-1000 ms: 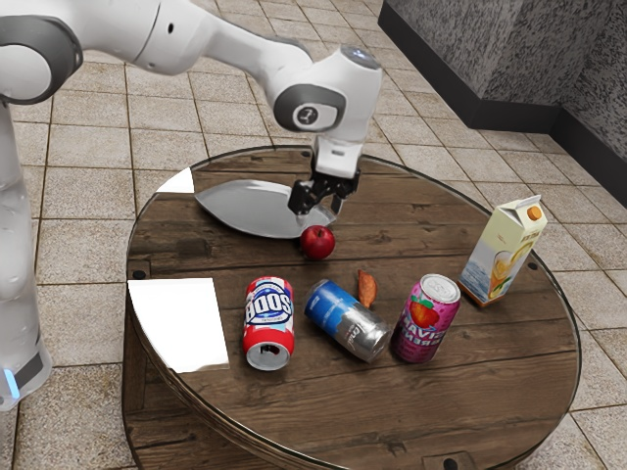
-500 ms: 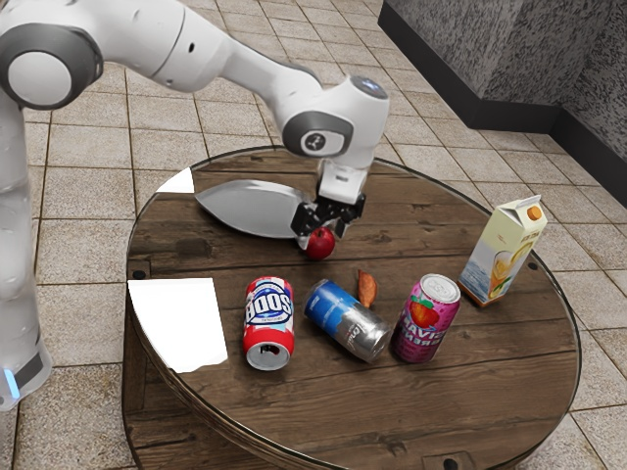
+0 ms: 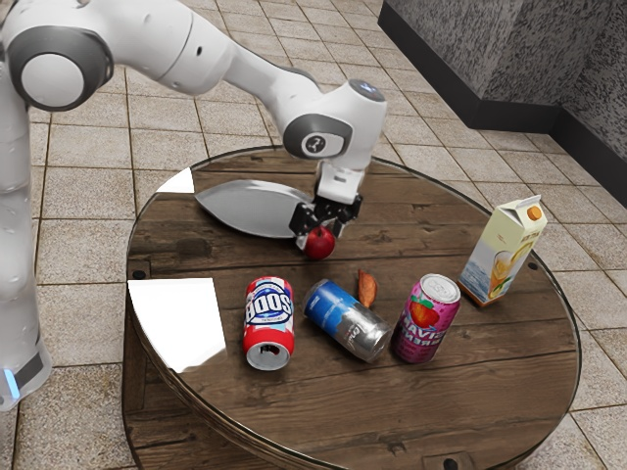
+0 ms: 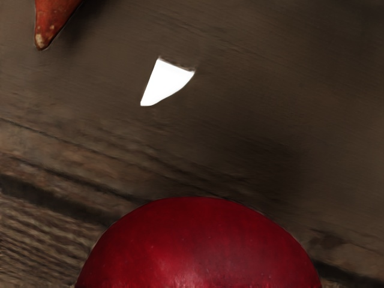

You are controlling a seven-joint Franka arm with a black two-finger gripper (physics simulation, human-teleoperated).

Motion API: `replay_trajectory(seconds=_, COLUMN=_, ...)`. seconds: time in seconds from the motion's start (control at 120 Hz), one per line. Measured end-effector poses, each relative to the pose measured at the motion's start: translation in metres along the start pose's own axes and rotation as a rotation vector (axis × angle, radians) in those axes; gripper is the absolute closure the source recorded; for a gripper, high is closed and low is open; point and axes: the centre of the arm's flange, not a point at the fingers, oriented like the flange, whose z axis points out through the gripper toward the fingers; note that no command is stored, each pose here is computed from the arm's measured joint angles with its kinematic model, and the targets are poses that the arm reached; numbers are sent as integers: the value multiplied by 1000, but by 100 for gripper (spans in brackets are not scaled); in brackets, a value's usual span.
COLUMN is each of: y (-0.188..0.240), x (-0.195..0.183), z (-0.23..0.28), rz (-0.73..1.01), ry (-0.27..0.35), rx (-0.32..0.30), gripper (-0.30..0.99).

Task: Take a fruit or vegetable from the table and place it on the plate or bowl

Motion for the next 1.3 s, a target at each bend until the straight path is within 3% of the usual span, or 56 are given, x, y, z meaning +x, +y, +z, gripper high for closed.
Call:
replay_trajectory(seconds=0.742, y=-2, x=8, z=20, rz=21, ry=-5, rx=-29, gripper=0)
replay_trajectory(seconds=1.017, y=-4, x=9, z=18, rz=9, ry=3, rx=-16, gripper=48)
replay_trajectory(seconds=1.3, y=4, x=9, z=-50, rz=-2, ry=21, rx=78, gripper=59)
